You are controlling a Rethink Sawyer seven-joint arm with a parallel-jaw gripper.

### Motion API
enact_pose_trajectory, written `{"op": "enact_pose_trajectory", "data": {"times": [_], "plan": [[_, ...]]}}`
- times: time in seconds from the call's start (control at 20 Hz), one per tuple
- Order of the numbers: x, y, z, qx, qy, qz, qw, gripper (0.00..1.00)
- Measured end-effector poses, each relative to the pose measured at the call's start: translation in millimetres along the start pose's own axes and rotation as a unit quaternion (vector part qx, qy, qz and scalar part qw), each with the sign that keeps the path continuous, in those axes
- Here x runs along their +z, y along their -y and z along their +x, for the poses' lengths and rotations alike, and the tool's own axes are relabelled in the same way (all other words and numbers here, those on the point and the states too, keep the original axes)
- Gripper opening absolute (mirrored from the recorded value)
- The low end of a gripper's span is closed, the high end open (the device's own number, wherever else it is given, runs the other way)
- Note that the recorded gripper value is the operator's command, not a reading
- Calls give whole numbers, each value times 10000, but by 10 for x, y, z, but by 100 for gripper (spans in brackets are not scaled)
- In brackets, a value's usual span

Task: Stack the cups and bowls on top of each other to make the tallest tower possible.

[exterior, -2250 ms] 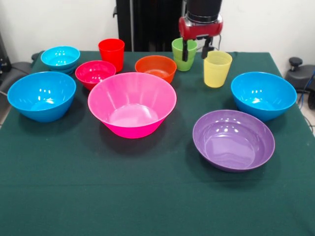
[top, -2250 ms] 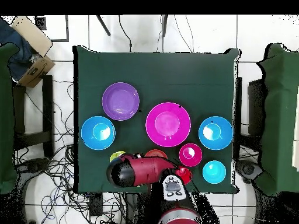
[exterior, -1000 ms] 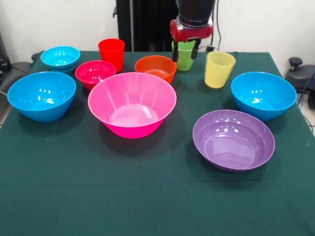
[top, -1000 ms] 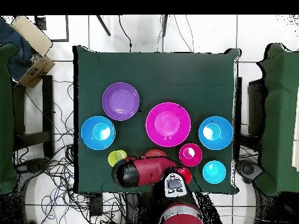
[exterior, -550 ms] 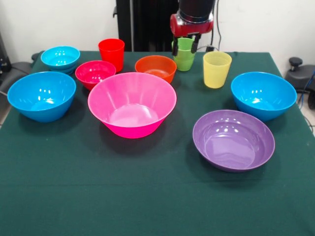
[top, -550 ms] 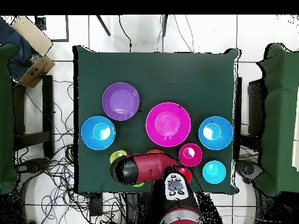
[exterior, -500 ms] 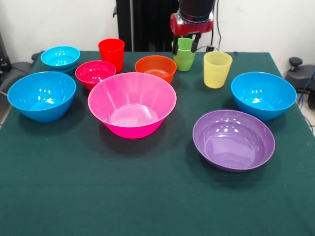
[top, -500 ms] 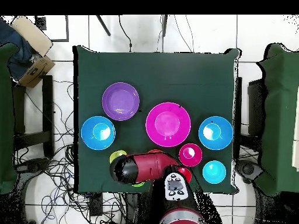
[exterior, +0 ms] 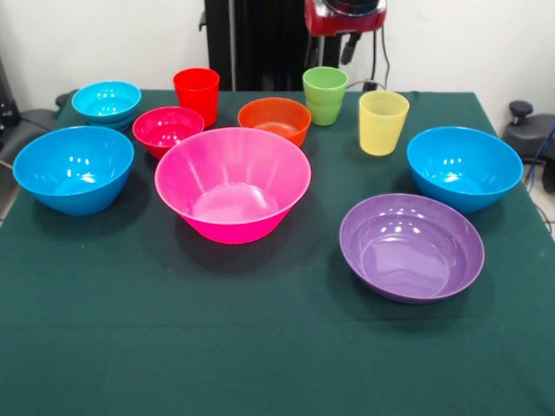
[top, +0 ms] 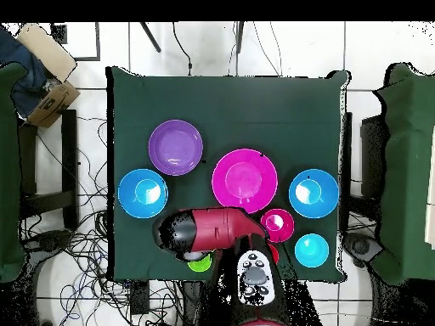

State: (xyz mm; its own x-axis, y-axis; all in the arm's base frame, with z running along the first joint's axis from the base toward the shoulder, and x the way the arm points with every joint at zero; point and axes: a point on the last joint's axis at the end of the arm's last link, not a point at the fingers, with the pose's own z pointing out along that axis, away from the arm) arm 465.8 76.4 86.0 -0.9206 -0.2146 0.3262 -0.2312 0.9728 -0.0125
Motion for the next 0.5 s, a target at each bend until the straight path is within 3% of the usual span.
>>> {"op": "enact_pose_trajectory", "data": {"times": [0.5], "plan": [[-584,61,-131,236,-85,-86,9996,100]]}}
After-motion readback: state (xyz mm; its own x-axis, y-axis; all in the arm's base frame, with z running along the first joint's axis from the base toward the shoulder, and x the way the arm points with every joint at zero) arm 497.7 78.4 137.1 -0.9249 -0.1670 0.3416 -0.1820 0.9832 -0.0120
